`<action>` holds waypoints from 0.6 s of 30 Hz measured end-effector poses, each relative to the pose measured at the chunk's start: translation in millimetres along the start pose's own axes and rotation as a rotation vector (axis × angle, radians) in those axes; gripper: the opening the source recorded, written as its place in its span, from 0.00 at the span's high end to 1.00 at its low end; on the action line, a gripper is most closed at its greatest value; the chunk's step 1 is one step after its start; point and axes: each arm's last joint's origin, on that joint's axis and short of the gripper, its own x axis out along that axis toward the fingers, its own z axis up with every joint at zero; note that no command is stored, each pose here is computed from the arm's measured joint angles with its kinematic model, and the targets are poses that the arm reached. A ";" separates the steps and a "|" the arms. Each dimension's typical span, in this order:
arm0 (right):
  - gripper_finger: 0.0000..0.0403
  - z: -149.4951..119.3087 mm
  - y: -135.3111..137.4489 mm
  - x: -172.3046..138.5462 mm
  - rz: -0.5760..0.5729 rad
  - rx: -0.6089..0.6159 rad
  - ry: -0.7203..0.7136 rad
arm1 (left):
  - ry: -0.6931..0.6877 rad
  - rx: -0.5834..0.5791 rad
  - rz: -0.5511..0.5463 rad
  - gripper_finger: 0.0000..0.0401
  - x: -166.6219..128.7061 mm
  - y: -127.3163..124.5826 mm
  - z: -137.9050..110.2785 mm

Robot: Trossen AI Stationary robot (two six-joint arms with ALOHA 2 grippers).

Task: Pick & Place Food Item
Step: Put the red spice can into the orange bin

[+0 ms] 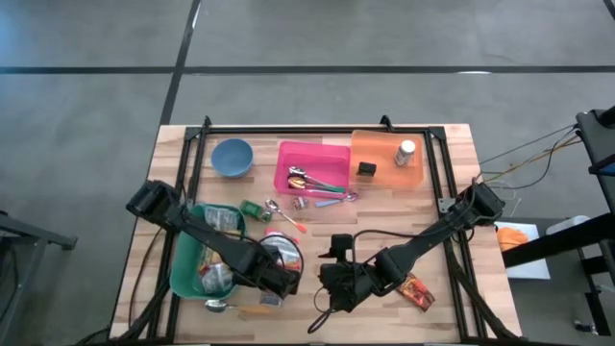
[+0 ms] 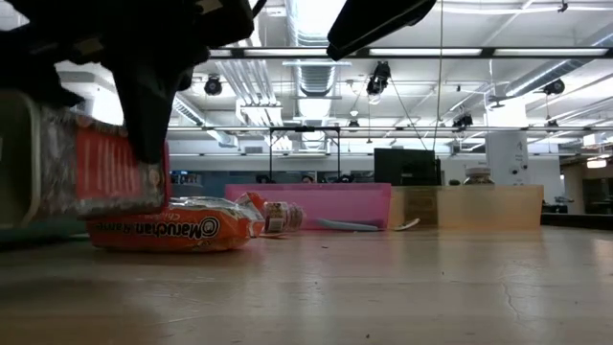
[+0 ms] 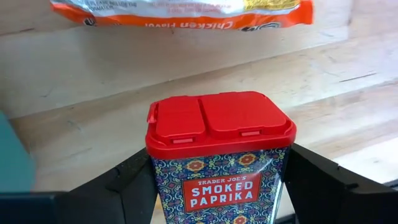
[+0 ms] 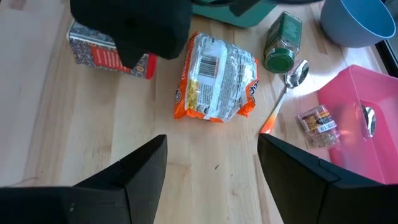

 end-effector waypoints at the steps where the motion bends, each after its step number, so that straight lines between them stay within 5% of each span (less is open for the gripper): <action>1: 0.38 0.2 -0.1 0.1 0.000 0.001 -0.001 | 0.000 0.000 -0.002 0.31 -2.3 0.3 0.5; 18: 0.38 2.3 0.8 0.0 0.007 0.015 -0.020 | -0.066 0.038 -0.097 0.31 -36.9 3.6 4.2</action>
